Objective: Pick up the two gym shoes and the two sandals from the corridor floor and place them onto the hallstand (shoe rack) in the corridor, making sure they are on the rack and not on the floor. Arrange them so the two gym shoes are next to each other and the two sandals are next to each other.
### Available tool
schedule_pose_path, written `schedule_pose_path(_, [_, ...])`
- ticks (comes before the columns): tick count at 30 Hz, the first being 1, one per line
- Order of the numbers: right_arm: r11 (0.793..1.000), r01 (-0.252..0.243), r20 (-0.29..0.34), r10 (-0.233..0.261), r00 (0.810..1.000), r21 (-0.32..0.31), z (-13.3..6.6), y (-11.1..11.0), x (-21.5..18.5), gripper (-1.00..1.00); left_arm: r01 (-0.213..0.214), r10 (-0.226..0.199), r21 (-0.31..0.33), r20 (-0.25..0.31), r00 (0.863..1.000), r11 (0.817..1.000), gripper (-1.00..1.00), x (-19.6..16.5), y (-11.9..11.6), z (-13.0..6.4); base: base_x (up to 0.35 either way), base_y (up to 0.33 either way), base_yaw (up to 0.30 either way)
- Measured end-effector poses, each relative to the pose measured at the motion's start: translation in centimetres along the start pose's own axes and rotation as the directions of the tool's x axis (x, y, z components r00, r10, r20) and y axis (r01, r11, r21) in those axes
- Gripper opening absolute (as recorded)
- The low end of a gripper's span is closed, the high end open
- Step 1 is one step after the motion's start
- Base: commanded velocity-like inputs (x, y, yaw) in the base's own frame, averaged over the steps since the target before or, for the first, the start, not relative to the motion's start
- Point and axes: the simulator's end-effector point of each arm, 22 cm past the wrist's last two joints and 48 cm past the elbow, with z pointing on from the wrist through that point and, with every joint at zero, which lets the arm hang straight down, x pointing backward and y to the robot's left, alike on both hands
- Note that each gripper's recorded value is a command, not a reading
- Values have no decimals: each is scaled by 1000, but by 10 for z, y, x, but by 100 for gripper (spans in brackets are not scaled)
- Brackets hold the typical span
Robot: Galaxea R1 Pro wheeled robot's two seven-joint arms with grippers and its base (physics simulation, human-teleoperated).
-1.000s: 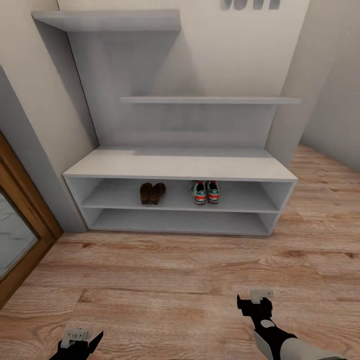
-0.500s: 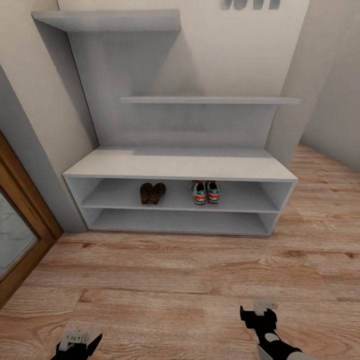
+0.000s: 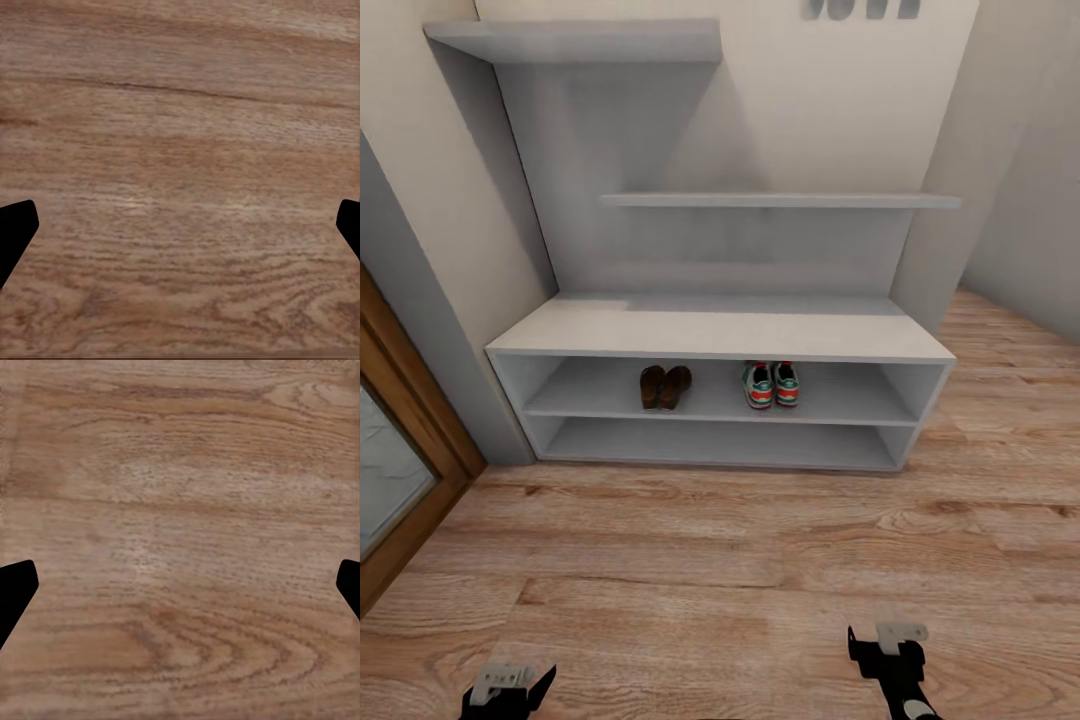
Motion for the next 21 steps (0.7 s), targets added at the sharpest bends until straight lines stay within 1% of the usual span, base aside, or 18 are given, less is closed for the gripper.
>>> schedule_pose_path(7, [1000, -2, 18, 2, 1000, -1, -3, 0, 2, 100, 2, -2, -3, -3, 1000, 1000, 100, 4, 0, -2, 0, 0, 0])
schedule_pose_path(21, [1000, -1, 7, 1, 1000, -3, -9, 0, 15, 100, 2, -2, -3, -5, 1000, 1000, 100, 6, 0, -2, 0, 0, 0])
